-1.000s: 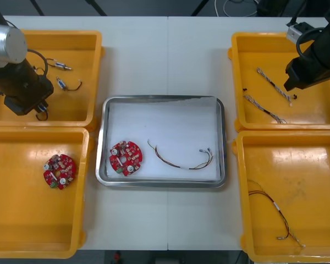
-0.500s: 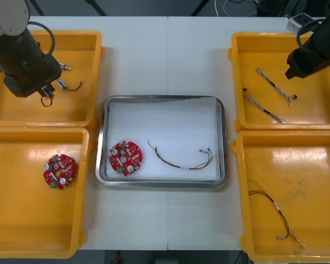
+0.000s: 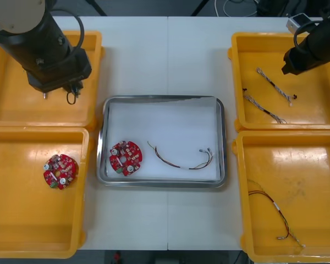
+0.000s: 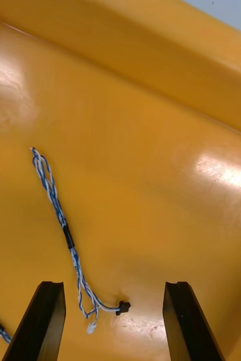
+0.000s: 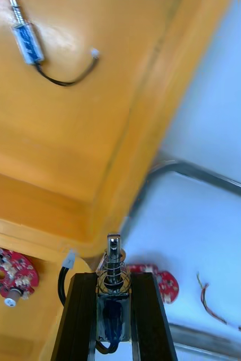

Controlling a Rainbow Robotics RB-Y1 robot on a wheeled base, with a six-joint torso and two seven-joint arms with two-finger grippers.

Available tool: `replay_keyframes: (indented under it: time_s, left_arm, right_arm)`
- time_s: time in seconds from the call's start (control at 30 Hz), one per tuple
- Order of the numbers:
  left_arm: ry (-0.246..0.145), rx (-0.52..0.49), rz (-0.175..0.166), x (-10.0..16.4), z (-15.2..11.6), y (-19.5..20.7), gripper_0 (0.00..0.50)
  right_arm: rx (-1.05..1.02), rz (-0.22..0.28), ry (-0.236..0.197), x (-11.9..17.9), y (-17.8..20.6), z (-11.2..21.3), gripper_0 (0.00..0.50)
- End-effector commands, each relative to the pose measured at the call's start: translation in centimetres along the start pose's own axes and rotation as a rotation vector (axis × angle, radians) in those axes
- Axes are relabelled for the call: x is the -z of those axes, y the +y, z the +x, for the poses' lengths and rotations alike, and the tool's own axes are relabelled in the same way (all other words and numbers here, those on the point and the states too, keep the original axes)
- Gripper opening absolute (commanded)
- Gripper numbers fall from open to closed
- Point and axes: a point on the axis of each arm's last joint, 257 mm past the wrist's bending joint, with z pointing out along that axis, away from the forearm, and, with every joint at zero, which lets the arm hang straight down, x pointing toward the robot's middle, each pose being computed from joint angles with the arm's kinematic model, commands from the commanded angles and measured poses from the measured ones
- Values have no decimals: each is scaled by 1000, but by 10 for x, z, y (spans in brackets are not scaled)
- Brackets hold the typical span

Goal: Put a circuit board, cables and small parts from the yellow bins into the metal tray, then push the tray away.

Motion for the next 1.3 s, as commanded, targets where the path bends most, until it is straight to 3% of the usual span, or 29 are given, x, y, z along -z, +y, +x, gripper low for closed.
replay_keyframes:
  time_s: [0.03, 0.2, 0.4, 0.73, 1.03, 1.13, 1.17, 1.3]
  left_arm:
    - [-43, -169, 48, 25, 18, -35, 0]
    - [-34, -239, 63, 15, 40, -56, 0]
    - [-56, -292, 61, -14, 51, -77, 0]
    - [-75, -305, 26, -65, 49, -86, 0]
    - [-79, -290, 36, -101, 43, -89, 0]
    - [-87, -297, 32, -108, 44, -89, 0]
    - [-85, -295, 31, -110, 43, -89, 0]
    - [-82, -297, 24, -114, 44, -87, 0]
  right_arm:
    - [-9, -25, -74, 5, 4, -29, 500]
    - [-32, -53, -74, -12, 13, -24, 500]
    - [-6, -37, -55, -26, 21, -19, 500]
    - [-25, -54, -34, -45, 27, -3, 500]
    - [-36, -69, -18, -54, 31, 10, 500]
    - [-40, -73, -11, -57, 32, 15, 258]
    - [-40, -75, -9, -59, 33, 17, 221]
    - [-46, -75, -13, -66, 32, 24, 191]
